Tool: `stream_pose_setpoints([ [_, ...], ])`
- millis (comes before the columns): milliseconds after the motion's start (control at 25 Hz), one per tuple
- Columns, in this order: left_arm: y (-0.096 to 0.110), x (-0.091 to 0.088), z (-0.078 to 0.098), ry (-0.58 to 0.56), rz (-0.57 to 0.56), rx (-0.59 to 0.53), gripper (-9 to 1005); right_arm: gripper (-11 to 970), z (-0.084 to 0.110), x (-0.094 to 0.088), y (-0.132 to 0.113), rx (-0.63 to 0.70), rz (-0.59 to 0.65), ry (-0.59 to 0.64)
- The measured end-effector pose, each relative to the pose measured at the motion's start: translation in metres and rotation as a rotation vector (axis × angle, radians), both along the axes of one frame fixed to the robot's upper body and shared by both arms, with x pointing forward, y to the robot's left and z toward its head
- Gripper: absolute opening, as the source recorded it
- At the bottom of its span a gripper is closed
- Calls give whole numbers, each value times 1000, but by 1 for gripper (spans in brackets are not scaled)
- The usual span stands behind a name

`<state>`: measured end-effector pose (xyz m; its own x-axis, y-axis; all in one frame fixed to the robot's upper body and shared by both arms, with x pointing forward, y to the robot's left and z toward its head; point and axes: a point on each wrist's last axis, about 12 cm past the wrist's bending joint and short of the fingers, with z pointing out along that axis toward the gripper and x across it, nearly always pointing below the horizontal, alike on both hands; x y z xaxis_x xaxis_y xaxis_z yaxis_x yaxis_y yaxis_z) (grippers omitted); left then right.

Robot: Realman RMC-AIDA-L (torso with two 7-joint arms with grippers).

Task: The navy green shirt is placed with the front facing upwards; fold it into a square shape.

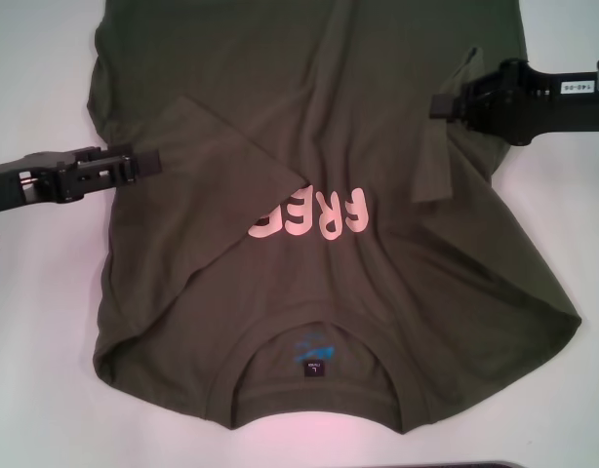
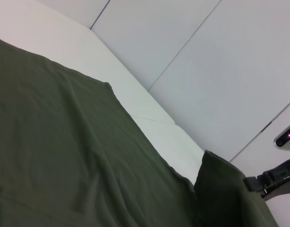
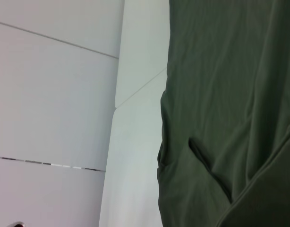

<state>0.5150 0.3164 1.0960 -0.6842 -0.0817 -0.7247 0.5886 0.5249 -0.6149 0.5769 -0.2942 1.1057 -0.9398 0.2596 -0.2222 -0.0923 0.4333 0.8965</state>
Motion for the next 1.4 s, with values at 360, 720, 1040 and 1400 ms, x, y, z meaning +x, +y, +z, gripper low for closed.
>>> stream_pose_setpoints([
  [360, 4, -2, -1, 9, 21, -8, 719, 59, -5, 1, 8, -20, 8, 11],
  [720, 4, -2, 0, 7, 26, -16, 719, 197, -8, 1, 11, -26, 13, -4],
  [1040, 5, -2, 1, 6, 23, -21, 719, 349, 0, 4, 1, -42, 15, -57],
  [1400, 5, -1, 2, 11, 23, -24, 719, 669, 8, 0, -28, -75, -4, -95],
])
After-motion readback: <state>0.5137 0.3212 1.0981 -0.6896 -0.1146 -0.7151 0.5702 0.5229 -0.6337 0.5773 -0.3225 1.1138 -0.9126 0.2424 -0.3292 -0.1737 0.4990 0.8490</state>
